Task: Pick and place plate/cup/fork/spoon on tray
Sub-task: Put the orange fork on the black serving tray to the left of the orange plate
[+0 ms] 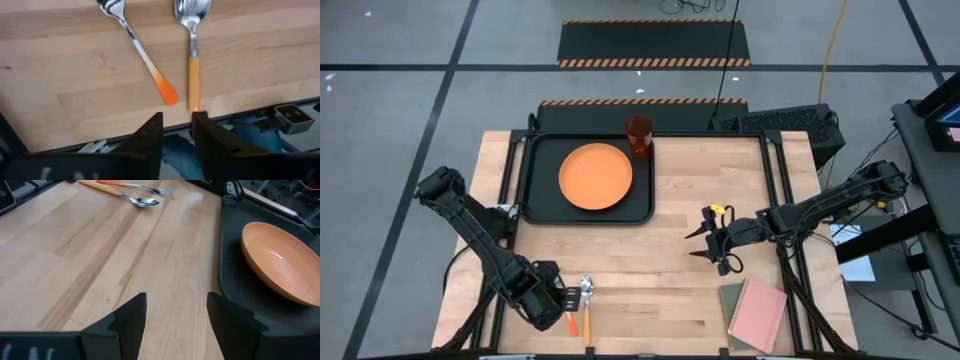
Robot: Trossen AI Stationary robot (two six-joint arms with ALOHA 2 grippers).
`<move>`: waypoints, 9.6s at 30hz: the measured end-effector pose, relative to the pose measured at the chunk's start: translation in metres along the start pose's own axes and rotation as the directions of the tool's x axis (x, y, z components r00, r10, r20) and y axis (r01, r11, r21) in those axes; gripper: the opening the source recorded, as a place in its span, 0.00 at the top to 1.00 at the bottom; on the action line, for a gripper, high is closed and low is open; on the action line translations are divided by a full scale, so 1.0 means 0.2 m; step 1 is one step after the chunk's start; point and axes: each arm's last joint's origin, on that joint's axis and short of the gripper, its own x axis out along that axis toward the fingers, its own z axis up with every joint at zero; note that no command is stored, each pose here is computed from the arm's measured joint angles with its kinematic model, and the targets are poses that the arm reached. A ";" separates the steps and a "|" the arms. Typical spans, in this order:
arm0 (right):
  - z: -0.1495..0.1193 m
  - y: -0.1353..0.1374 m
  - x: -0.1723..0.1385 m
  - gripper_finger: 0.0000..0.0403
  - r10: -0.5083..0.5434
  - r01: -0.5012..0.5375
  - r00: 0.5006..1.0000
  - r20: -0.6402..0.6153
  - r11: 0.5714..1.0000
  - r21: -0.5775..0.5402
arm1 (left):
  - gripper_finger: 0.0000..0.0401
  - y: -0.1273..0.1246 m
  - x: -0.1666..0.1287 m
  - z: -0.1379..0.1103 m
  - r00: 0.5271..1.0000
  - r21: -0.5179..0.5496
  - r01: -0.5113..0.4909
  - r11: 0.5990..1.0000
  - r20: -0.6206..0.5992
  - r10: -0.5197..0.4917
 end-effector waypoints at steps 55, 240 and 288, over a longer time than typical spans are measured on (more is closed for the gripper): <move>0.00 0.01 0.00 0.50 0.073 -0.073 0.997 0.002 0.996 0.048 | 0.60 0.00 0.40 -0.02 0.960 -0.176 -0.189 0.966 0.174 0.220; -0.07 -0.52 -0.04 0.50 -0.390 0.393 0.919 0.058 0.893 -0.220 | 0.94 0.28 0.09 1.76 0.735 -0.173 -0.364 0.915 0.550 0.397; -0.07 -0.52 -0.04 0.50 -0.390 0.393 0.919 0.058 0.893 -0.221 | 0.94 0.29 0.11 1.80 0.752 -0.195 -0.285 0.938 0.562 0.346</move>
